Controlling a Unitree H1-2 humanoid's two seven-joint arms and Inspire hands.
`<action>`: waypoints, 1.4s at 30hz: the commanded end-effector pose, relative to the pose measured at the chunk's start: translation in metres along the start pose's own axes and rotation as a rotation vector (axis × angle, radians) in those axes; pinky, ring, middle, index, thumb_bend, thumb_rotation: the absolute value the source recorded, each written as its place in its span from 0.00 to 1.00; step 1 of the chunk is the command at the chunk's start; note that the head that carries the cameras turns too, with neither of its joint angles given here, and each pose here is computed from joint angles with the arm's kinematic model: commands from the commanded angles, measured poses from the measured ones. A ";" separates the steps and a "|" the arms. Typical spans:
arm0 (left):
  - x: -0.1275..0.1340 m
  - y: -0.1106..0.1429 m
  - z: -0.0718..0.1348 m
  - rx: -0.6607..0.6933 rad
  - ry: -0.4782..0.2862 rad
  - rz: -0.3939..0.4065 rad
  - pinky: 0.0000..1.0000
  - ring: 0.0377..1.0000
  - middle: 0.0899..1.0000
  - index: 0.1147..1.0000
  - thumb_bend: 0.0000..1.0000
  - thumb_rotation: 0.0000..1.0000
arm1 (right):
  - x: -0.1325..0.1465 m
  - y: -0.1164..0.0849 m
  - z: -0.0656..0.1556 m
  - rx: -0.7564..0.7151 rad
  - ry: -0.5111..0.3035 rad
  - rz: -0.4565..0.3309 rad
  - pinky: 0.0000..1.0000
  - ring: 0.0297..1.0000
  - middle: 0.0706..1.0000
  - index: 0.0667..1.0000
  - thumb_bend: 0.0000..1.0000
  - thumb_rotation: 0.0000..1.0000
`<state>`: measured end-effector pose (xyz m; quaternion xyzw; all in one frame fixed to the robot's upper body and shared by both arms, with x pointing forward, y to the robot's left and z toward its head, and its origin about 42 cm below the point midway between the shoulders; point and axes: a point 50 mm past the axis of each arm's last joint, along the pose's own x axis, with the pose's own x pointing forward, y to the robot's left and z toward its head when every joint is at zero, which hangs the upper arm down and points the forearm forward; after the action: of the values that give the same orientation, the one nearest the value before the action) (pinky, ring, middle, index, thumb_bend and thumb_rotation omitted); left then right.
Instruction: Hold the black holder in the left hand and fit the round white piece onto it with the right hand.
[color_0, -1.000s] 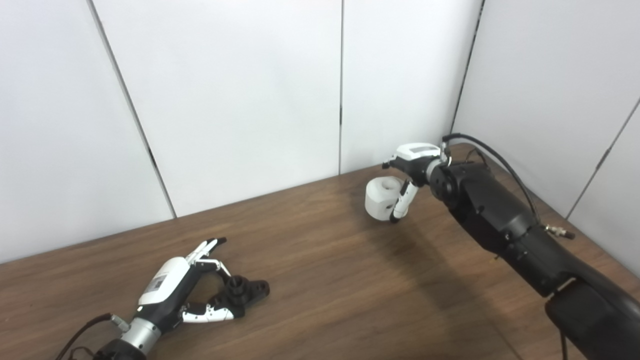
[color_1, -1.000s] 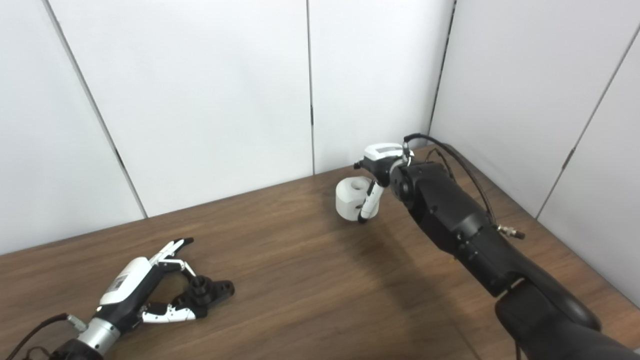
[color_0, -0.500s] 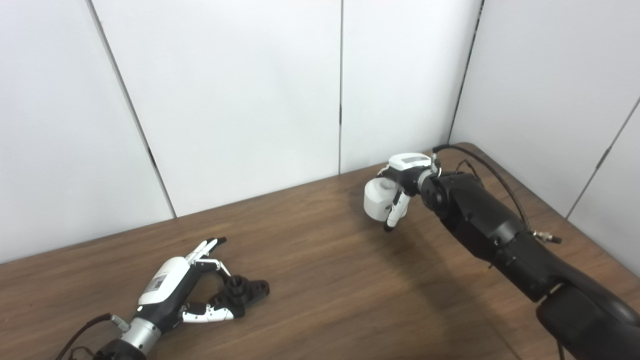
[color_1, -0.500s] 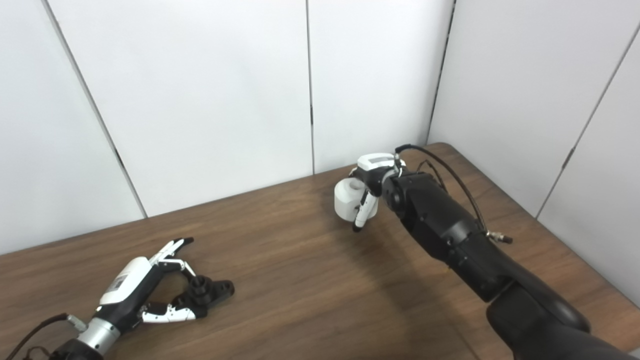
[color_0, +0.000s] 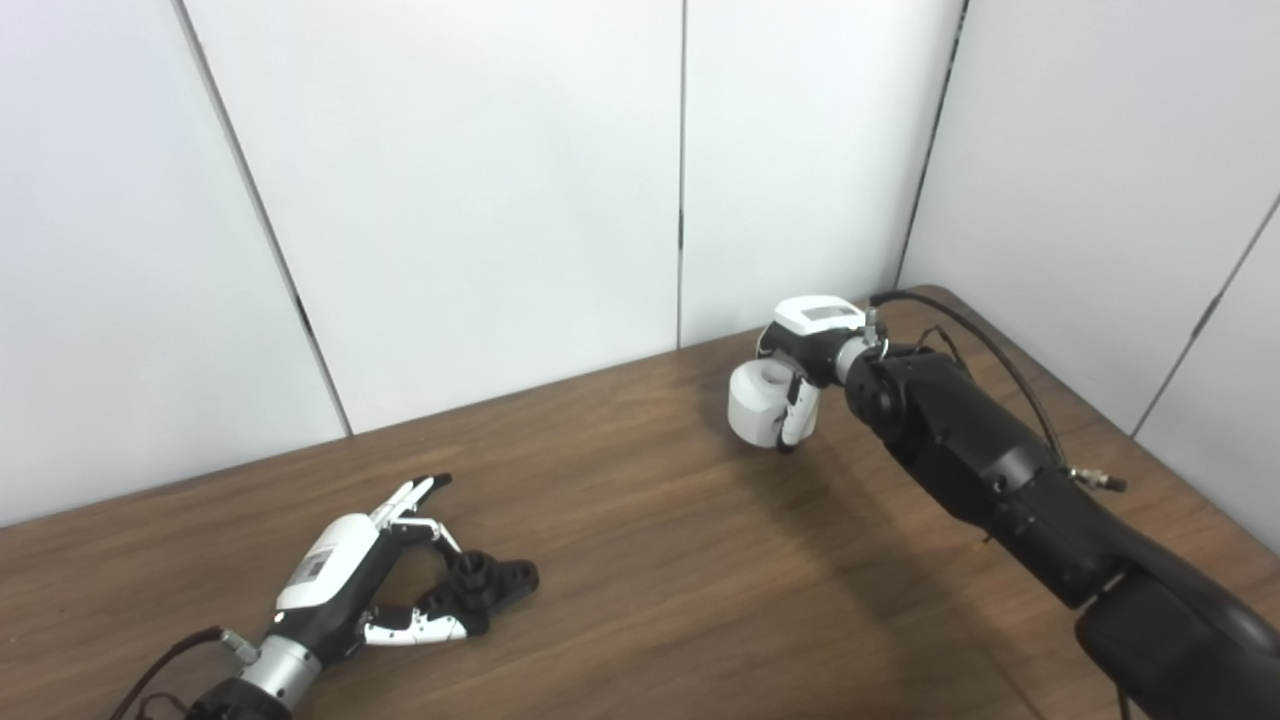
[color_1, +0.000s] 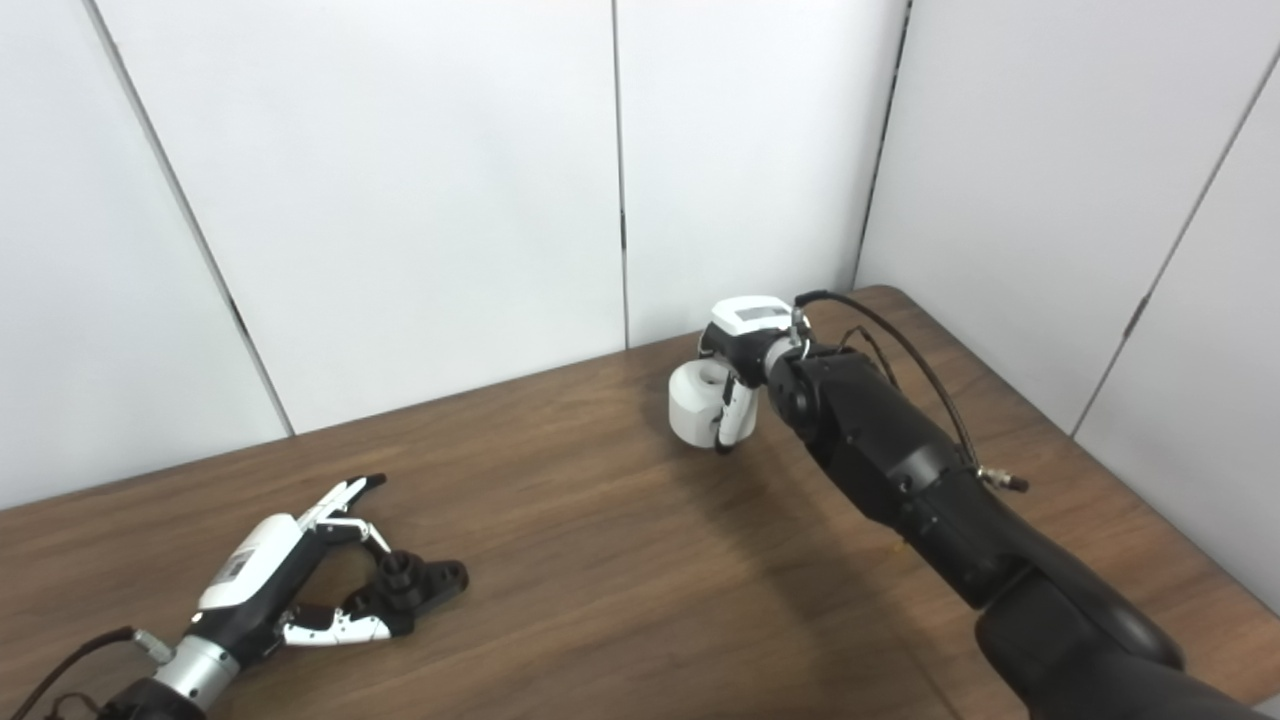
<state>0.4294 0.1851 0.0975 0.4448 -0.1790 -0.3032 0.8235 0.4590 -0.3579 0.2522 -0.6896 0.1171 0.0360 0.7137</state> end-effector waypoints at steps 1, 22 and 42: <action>-0.054 -0.057 -0.025 0.001 0.116 -0.216 0.97 1.00 0.97 0.42 0.52 0.08 | -0.003 -0.031 0.000 -0.024 -0.038 -0.117 0.89 0.88 0.80 0.45 0.53 0.14; -0.048 -0.059 -0.017 0.002 0.089 -0.206 0.93 1.00 0.95 0.42 0.52 0.07 | -0.032 -0.062 0.055 -0.123 -0.261 -0.167 0.93 0.83 0.74 0.45 0.53 0.14; -0.019 -0.068 0.009 -0.033 0.034 -0.219 0.97 1.00 0.96 0.42 0.52 0.08 | -0.072 -0.088 0.127 -0.100 -0.550 -0.188 0.92 0.85 0.73 0.44 0.53 0.14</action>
<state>0.4285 0.1762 0.0996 0.4336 -0.1763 -0.3082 0.8282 0.4206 -0.2346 0.3192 -0.6953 -0.1010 0.1865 0.6867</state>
